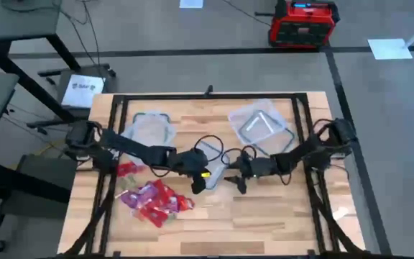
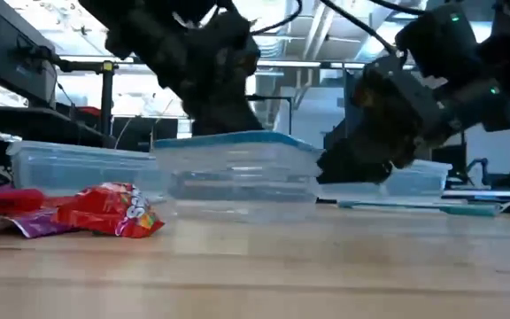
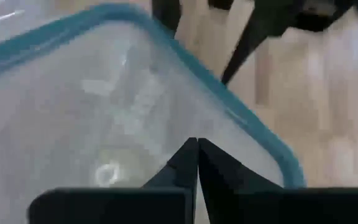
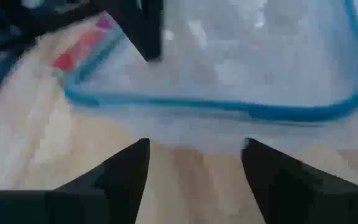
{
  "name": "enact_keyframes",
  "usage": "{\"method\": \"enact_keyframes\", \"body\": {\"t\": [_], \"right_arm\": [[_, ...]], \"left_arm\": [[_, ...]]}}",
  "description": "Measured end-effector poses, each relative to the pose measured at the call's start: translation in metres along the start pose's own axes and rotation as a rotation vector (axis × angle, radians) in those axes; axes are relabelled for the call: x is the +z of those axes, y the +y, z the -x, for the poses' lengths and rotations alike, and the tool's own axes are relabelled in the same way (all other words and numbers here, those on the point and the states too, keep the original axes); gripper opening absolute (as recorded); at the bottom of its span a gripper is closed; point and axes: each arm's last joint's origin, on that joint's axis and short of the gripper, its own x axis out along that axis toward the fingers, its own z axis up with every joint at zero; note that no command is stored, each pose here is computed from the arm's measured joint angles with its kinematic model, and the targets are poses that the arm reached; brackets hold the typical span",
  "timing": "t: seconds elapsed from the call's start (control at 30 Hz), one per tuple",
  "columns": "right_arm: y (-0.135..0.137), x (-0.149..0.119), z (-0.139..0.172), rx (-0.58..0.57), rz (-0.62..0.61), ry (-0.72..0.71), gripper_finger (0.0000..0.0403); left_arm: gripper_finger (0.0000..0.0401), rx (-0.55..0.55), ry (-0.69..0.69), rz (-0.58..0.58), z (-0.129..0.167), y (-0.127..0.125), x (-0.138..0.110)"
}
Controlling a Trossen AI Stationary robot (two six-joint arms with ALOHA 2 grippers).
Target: Sort candy
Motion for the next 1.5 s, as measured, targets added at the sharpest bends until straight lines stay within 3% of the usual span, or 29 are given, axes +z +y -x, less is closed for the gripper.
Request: {"method": "enact_keyframes", "body": {"t": [0.2,0.43,0.67,0.9,1.07,1.27,1.37,1.5], "right_arm": [[0.001,-0.001,-0.001,0.049,0.001,0.011,0.0238],[0.004,-0.010,-0.009,0.248,-0.046,0.008,0.0238],[0.009,-0.017,-0.018,0.543,-0.097,-0.061,0.0227],[0.002,-0.024,-0.016,0.499,-0.145,-0.024,0.0208],[0.001,-0.016,0.003,0.520,-0.180,-0.034,0.0208],[0.016,0.012,0.025,0.582,-0.122,-0.158,0.0203],[0.024,0.029,0.027,0.517,-0.043,-0.208,0.0197],[0.030,0.052,0.015,0.285,0.088,-0.113,0.0189]], "left_arm": [[0.0000,-0.044,0.009,-0.002,-0.026,0.008,-0.011],[0.0000,-0.054,0.047,-0.005,-0.030,0.010,-0.016],[0.0000,-0.021,0.025,0.023,-0.030,0.014,-0.014],[0.0000,-0.050,0.016,0.001,-0.030,0.011,-0.012],[0.0000,-0.139,0.045,-0.071,-0.030,0.005,-0.008],[0.0000,-0.214,0.001,-0.129,-0.012,-0.020,0.026],[0.0000,-0.201,0.020,-0.149,0.006,-0.032,0.041],[0.0000,-0.121,0.117,-0.133,0.031,-0.047,0.040]]}}
